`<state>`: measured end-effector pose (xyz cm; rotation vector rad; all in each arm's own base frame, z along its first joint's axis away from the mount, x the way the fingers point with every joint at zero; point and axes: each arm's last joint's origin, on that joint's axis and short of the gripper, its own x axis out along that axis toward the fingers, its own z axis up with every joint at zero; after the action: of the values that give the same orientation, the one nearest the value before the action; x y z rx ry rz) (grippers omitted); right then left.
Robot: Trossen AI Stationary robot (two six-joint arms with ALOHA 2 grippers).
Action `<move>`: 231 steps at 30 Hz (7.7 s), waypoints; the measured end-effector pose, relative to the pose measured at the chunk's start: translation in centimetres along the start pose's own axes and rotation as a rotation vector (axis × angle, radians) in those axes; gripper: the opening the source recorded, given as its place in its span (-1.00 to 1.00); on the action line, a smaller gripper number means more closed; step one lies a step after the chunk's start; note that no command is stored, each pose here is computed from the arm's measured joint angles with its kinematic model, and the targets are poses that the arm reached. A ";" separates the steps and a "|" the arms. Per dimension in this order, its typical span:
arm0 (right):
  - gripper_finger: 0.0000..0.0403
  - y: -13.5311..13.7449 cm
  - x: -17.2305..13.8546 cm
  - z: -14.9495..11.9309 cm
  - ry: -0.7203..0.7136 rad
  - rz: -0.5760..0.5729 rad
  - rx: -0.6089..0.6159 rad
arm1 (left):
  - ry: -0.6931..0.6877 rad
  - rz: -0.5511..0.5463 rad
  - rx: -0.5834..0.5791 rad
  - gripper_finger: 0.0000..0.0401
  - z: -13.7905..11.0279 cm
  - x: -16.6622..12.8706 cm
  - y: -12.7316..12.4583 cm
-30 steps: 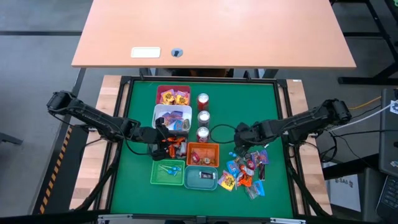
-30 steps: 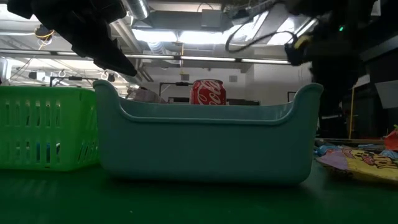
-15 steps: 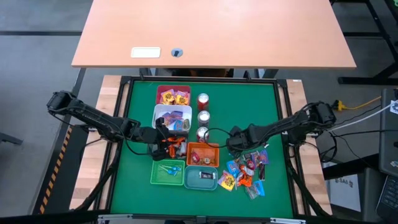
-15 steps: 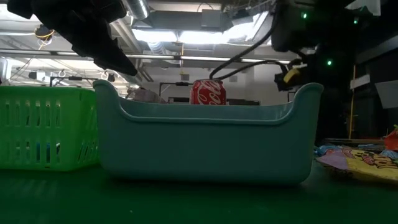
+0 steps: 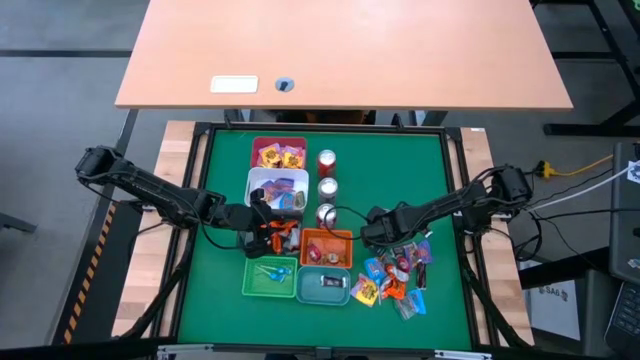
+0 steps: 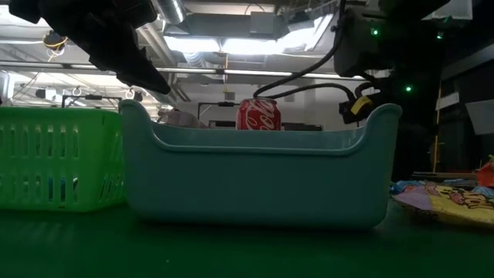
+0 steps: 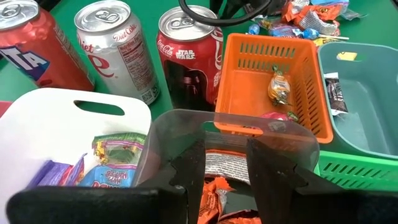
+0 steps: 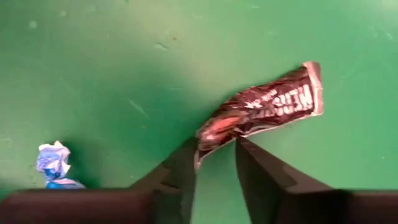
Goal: Sort candy
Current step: Put the brown candy into the teal green bin, then put the blue candy into the green bin
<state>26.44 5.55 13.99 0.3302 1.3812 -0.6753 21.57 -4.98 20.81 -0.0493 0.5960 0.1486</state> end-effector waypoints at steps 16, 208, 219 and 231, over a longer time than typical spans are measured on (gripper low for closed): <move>-0.98 0.0 0.1 -0.2 0.032 0.016 -0.069 | 0.000 0.000 0.000 -0.47 0.0 0.0 0.0; -0.43 -11.8 1.4 0.1 0.436 0.042 -0.461 | -0.007 -0.002 -0.002 -0.47 0.1 0.0 0.0; -0.43 -11.3 1.8 0.6 0.376 0.128 -0.553 | -0.007 -0.002 -0.002 -0.47 0.1 0.0 0.0; -0.43 -11.0 3.2 0.6 0.470 0.109 -0.563 | -0.007 -0.002 -0.002 -0.47 0.1 0.0 0.0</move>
<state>20.29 -4.01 12.82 0.1108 1.9156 -0.0952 21.60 -5.01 20.86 -0.0511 0.5892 0.1470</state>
